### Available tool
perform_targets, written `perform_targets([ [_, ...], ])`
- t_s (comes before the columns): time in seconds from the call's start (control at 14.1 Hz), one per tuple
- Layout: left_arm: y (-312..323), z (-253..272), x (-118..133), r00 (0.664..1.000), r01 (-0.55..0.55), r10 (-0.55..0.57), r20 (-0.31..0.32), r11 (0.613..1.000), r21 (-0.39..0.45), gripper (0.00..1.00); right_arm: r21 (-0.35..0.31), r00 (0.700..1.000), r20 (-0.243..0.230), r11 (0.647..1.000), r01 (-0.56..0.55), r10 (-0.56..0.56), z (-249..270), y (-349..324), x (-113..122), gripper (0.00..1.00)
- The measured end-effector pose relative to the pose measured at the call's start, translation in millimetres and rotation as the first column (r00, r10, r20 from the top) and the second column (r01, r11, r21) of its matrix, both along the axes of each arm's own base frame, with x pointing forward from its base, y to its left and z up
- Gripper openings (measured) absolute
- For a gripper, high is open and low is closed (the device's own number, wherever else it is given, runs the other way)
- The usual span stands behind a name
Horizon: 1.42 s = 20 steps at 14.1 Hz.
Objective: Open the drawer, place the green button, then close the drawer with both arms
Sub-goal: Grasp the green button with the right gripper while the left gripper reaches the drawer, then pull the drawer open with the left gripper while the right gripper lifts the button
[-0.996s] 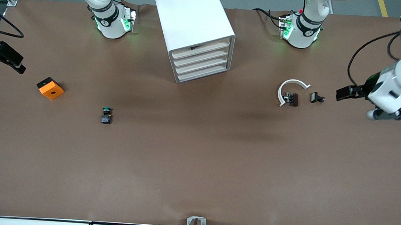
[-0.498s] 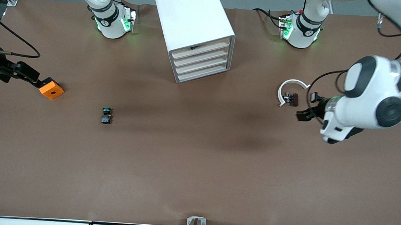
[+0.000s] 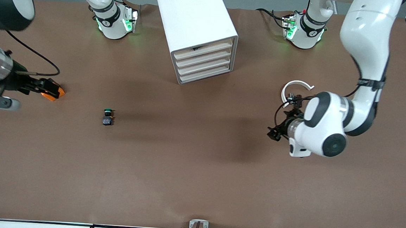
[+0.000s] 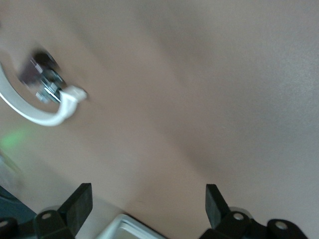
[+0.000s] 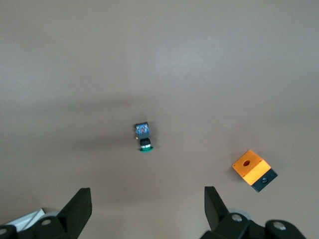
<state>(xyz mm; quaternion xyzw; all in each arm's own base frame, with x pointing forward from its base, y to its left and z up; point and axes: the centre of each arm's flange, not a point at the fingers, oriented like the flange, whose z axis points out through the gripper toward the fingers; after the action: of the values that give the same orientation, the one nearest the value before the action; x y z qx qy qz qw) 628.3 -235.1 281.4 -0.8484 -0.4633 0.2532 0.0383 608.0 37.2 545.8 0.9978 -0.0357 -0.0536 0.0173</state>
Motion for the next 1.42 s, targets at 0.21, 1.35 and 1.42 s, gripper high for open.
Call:
perform_targets([
  [0.21, -55, -27, -16, 0.971, -0.225, 0.232, -0.065, 0.969, 0.104, 1.00, 0.002, 0.999, -0.020, 1.000, -0.027, 0.027, -46, 1, 8, 1.00],
  [1.35, -232, -118, -155, 0.583, -0.422, 0.611, -0.535, 0.791, 0.442, 0.96, 0.014, 0.994, 0.058, 0.995, -0.096, 0.095, -285, 2, -42, 1.00],
  [1.42, -237, -123, -167, 0.583, -0.389, 0.600, -0.547, 0.798, 0.460, 0.96, 0.015, 0.994, 0.059, 0.995, -0.096, 0.095, -293, 2, -41, 1.00],
])
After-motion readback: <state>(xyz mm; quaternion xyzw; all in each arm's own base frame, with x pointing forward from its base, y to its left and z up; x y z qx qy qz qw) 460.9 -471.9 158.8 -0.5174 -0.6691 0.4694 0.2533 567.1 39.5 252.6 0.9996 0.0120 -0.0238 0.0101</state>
